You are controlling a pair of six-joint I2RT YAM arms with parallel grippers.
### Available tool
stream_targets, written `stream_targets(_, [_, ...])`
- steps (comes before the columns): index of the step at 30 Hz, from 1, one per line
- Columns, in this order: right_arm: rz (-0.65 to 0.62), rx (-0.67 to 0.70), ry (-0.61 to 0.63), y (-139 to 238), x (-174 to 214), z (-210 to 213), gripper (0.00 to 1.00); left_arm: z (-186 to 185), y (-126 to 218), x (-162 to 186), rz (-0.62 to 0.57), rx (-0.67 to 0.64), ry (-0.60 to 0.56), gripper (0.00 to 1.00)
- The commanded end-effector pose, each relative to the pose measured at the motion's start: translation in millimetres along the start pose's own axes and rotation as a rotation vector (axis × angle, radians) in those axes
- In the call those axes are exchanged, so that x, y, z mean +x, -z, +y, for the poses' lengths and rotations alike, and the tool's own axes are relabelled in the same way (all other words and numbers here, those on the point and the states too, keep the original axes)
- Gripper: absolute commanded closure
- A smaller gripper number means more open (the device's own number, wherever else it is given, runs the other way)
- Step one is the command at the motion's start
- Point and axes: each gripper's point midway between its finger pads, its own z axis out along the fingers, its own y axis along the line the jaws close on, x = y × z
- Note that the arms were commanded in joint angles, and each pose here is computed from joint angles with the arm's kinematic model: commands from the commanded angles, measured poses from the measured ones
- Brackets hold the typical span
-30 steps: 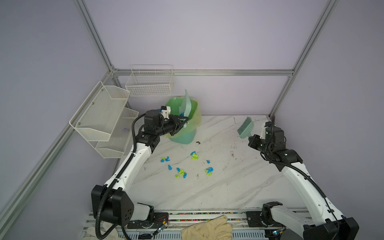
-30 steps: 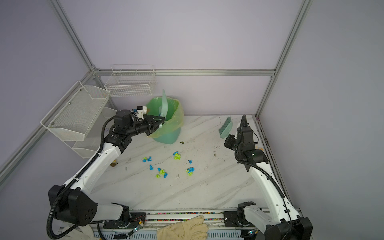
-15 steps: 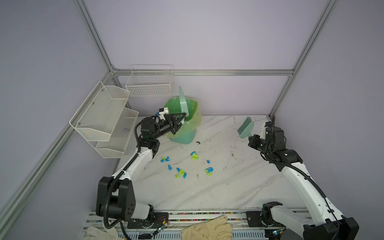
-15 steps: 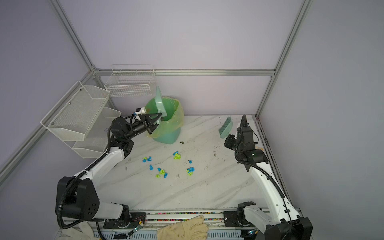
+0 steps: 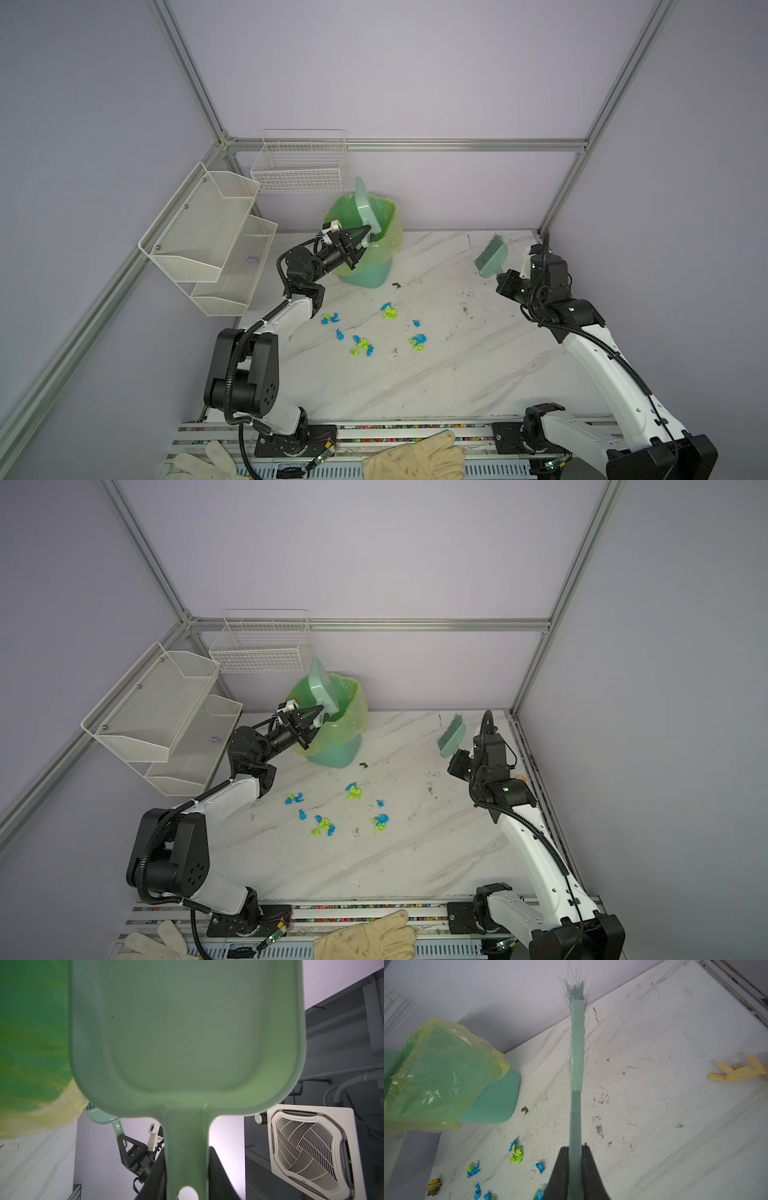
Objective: Sweep away the paper scraps from the table
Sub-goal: 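Tip the dustpan over the green bin with the left gripper, then lower the empty dustpan beside the scraps while the right gripper lowers the brush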
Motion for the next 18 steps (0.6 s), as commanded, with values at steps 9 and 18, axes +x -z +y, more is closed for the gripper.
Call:
stream_targets(9, [-0.033,-0.044,0.004,7.2,-10.3,9.6,1.0,-30.1,3.6,24.7,0.042,-0.027,-0.2,1.0])
stream_targets(18, [0.045,-0.226,0.083,6.5,0.8,42.3,1.0,-16.4,21.3,61.4,0.04,-0.307,-0.478,1.0])
